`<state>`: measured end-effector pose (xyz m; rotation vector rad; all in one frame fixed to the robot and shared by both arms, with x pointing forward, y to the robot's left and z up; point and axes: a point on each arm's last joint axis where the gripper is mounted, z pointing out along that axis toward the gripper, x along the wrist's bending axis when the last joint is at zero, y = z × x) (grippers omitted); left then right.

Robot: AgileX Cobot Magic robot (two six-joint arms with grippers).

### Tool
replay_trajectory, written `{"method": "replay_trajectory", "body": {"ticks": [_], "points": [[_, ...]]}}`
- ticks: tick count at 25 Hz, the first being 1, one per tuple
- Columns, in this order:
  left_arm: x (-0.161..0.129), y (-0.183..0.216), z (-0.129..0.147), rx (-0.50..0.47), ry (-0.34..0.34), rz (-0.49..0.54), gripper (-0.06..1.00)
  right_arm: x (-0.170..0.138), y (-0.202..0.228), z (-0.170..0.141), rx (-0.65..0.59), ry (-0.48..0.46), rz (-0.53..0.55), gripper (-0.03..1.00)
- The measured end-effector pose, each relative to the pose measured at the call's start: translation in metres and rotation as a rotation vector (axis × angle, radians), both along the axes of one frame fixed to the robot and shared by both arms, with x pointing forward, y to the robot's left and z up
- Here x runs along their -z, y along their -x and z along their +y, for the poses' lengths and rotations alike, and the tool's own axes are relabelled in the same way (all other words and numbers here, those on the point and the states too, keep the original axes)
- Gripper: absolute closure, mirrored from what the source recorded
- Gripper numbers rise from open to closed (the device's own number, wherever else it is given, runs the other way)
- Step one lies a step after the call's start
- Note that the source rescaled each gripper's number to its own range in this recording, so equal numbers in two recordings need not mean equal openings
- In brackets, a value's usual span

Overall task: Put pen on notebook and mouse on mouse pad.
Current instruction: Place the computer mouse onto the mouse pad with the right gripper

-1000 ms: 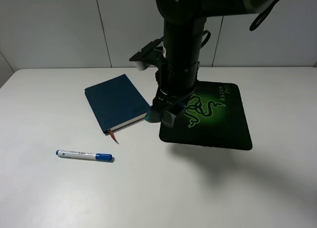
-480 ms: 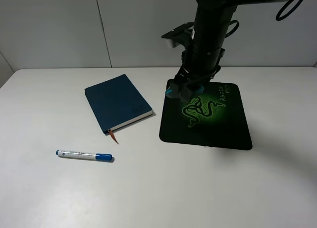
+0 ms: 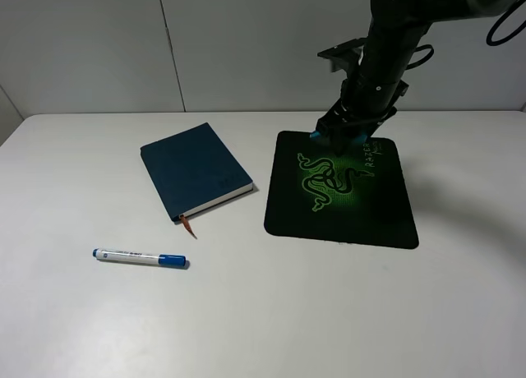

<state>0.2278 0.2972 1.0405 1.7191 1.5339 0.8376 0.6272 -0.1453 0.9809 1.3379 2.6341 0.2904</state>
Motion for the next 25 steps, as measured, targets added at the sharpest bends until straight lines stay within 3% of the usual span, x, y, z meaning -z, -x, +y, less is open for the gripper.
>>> {"method": "replay_trajectory", "body": {"ticks": [13, 25], "points": [[0.0, 0.0, 0.0, 0.001, 0.001, 0.0, -0.06, 0.057, -0.017, -0.01, 0.036, 0.03, 0.081, 0.97], [0.0, 0.0, 0.0, 0.0, 0.0, 0.0, -0.06, 0.07, -0.017, -0.01, 0.036, 0.043, 0.114, 0.97]]}}
